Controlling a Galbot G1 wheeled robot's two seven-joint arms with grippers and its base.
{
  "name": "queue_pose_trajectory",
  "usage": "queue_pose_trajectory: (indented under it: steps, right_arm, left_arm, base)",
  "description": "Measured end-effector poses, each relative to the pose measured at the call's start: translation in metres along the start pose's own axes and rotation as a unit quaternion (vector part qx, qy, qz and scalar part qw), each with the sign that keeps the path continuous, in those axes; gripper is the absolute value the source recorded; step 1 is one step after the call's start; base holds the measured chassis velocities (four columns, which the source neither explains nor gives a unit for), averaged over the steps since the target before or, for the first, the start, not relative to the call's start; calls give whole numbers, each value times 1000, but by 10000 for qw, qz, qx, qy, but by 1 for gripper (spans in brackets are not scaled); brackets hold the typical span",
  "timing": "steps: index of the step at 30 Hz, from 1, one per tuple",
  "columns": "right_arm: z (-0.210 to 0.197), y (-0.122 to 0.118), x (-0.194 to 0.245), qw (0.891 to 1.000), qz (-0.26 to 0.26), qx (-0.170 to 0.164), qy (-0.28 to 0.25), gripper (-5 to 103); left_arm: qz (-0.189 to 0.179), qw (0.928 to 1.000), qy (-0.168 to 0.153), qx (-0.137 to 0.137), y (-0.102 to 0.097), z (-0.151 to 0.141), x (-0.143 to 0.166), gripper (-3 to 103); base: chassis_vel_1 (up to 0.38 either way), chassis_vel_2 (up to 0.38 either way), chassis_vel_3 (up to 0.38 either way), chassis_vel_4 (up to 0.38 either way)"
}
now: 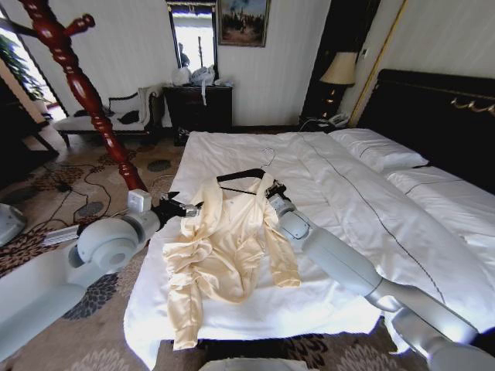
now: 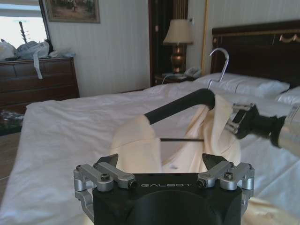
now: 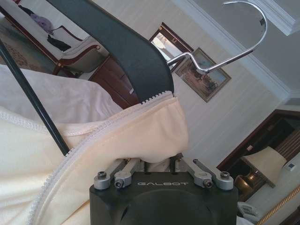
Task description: Pick up the clothes from the bed and hang them on the clothes hanger.
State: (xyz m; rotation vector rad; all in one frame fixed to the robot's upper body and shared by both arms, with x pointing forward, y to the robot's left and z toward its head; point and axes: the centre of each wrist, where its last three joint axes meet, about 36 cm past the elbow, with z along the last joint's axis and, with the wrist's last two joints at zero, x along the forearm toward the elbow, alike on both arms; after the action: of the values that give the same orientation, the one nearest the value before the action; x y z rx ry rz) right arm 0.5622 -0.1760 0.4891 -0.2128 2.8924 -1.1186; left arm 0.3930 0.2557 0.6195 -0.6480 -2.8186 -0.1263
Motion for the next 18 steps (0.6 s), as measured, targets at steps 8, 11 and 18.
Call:
queue_pose_trajectory:
  steps: [8, 11, 18]
  right_arm:
    - [-8, 3, -5, 9999, 6, 73, -125, 22]
    - [-11, 5, -7, 9996, 2, 175, -241, 22]
    - [-23, 4, -10, 9985, 15, 253, -477, 22]
  left_arm:
    - [-362, 9991, -18, 199, -10, 28, -28, 101]
    - [-499, 9987, -37, 80, -11, 32, -36, 98]
    - [-746, 9972, 58, 95, -7, 40, -56, 97]
  base:
    - [0, 0, 0, 0]
    - [0, 0, 0, 0]
    - [0, 0, 0, 0]
